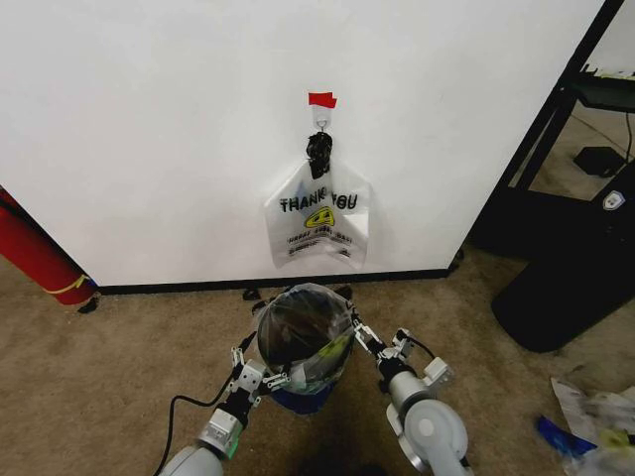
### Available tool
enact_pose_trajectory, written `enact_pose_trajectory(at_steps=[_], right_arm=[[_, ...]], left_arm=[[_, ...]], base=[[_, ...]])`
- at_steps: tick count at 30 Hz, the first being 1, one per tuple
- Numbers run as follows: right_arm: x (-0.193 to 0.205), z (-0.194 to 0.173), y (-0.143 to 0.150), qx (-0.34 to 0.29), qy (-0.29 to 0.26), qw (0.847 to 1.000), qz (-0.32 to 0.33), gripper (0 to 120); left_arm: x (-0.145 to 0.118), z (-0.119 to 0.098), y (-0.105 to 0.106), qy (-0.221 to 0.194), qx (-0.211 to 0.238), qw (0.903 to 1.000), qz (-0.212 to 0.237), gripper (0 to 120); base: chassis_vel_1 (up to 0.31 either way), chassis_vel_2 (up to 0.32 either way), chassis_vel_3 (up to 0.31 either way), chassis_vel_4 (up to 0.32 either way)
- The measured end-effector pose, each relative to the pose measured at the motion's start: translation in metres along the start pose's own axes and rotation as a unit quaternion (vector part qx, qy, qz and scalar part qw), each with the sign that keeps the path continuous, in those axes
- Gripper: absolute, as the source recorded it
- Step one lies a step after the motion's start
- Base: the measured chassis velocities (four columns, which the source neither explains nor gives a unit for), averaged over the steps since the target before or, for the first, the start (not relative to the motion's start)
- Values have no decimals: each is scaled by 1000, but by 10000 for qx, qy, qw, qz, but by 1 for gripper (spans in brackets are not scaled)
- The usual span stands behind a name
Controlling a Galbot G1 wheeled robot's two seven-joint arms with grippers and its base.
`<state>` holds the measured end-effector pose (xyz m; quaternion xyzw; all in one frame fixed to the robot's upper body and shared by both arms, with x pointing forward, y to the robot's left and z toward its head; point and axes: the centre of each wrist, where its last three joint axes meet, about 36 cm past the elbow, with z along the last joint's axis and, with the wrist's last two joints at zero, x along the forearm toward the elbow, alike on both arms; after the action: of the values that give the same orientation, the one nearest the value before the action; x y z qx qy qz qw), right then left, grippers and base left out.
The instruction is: Pick up the garbage bag from the wall and place it over the trash bin.
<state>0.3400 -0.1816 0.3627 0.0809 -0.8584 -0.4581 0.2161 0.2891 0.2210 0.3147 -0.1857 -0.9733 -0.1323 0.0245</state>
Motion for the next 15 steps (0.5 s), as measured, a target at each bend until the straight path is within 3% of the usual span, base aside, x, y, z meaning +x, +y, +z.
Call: enact_pose_trajectory(at_steps=[7,15], right_arm=[[10,-7,6,-42,200,9980,-592,100],[13,-9,2,184,24,9987,-483,100]], left_arm=[[-2,0,1,-1,-1,10000,-20,100],[-3,-14,5,-186,97,9996,-165,99]], base=[[0,0,0,0],[0,0,0,0]])
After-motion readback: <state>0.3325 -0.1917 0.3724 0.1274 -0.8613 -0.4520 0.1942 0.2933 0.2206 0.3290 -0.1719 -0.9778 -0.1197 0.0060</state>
